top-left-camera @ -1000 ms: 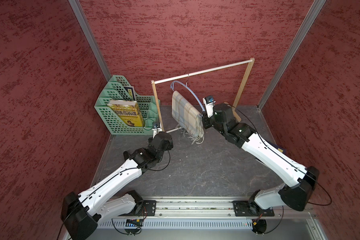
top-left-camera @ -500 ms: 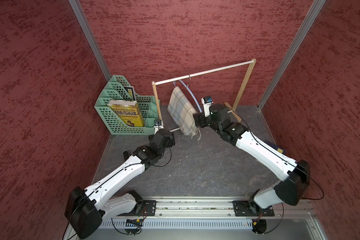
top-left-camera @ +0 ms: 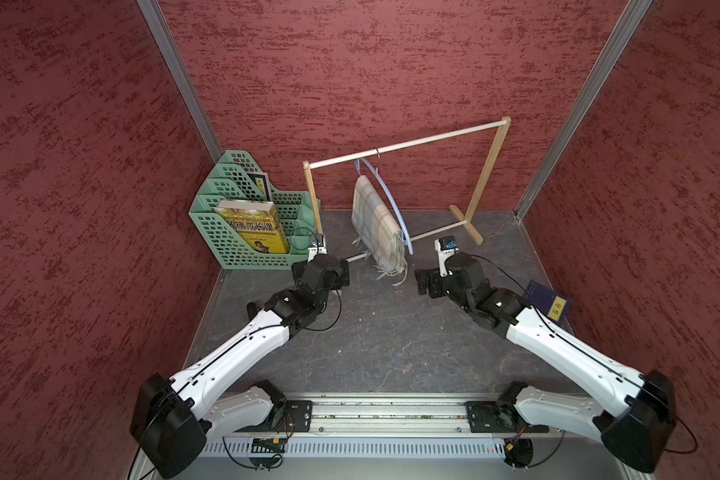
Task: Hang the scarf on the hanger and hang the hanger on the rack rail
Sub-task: Reset both arms
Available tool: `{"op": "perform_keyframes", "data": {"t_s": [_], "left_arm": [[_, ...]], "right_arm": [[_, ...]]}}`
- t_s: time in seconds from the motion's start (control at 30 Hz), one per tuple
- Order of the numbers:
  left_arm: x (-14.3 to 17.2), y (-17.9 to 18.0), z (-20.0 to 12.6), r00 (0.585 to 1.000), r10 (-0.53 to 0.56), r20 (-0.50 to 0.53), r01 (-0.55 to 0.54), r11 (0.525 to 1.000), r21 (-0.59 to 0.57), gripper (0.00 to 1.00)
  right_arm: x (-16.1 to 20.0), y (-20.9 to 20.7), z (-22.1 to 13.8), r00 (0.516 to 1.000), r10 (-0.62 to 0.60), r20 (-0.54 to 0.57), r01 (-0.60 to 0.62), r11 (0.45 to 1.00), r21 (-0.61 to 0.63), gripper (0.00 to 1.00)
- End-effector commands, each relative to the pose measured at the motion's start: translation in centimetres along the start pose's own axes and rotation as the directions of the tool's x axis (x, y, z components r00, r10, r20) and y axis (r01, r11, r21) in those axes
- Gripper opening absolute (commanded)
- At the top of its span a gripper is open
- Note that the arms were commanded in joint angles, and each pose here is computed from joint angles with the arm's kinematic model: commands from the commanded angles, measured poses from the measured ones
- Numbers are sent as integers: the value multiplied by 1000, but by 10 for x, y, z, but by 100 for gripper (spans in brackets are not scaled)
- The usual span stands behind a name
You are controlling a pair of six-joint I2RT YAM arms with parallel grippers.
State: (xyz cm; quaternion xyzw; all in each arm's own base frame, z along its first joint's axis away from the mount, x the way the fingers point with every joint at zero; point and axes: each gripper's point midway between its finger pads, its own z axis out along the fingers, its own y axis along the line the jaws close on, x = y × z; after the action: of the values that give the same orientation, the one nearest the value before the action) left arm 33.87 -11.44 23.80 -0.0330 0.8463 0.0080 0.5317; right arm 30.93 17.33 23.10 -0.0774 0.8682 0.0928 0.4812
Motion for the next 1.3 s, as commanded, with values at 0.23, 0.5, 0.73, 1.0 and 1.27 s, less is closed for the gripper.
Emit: {"op": "perform_keyframes", "data": {"t_s": [0.23,0.5,0.73,1.0,1.27], "left_arm": [[-17,114,45,988,-83,134,95,992,-87,100],[43,142,98,981,-102,166,112,992,-52,100],[69,123,121,990,-46,133,43,999,21,100],[79,115,115,983,-30,182,16,997,76,100],[79,115,116,983,-36,179,20,996,86,100]], "right_arm": [[0,-173,-22,961,37,275,-166,870,464,98],[31,-211,69,950,-8,311,-136,888,439,98],[56,-210,91,939,25,342,-135,944,301,99],[56,-210,91,943,29,331,-134,945,299,98],[56,-208,92,945,29,327,-131,947,294,99]]}}
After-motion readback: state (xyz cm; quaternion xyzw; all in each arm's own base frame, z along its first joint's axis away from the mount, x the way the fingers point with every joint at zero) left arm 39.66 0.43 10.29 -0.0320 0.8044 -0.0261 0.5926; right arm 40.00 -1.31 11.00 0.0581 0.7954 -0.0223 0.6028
